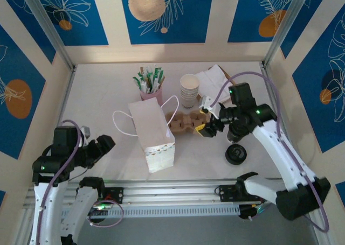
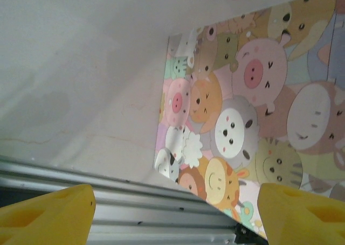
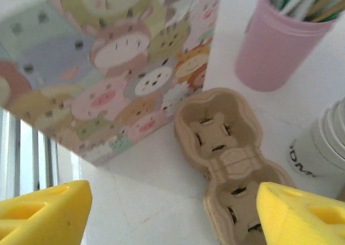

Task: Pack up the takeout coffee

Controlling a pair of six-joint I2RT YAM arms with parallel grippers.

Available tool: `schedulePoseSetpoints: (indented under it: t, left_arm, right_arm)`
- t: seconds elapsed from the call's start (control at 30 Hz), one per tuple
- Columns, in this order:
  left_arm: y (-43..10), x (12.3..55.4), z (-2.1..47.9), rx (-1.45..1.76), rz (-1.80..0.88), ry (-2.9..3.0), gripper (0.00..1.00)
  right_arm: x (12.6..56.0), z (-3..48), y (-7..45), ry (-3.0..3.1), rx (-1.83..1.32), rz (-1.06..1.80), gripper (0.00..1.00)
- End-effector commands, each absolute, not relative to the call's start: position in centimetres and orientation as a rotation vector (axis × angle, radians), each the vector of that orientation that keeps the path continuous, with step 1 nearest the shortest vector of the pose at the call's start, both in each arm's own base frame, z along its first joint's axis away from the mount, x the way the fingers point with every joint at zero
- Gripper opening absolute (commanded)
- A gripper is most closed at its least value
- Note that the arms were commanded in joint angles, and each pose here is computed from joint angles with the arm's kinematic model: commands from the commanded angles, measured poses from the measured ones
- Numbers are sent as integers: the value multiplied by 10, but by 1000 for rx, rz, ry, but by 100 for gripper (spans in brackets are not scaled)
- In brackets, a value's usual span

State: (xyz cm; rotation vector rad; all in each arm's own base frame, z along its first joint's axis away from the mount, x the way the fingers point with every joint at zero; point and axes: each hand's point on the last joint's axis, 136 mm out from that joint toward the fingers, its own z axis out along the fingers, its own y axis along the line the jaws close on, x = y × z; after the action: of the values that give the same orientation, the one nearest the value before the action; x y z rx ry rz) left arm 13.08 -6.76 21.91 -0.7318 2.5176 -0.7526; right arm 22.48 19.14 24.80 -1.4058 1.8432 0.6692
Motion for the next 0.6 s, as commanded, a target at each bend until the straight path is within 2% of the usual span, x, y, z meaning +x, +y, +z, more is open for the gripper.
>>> schedulePoseSetpoints:
  t: [0.0,0.17,0.27,0.37,0.47,0.57]
  left_arm:
    - [-59,150,234,-769,-725,2415,79]
    - [-54,168,237,-802,-717,2337,78]
    - [-49,177,239,-816,-691,2300,78]
    - [-42,180,237,-829,-645,2286,78]
    - [-39,179,232,-839,-627,2282,78]
    - [-38,178,227,-855,-620,2281,78]
  right_arm:
    - [230,246,197,1659,-1543,730,74]
    - [281,225,197,1676,-1551,734,64]
    - [297,215,204,1647,-1620,785,58]
    - [317,203,206,1644,-1644,759,59]
    - [319,192,208,1642,-1703,762,59]
    - [321,179,211,1667,-1714,746,71]
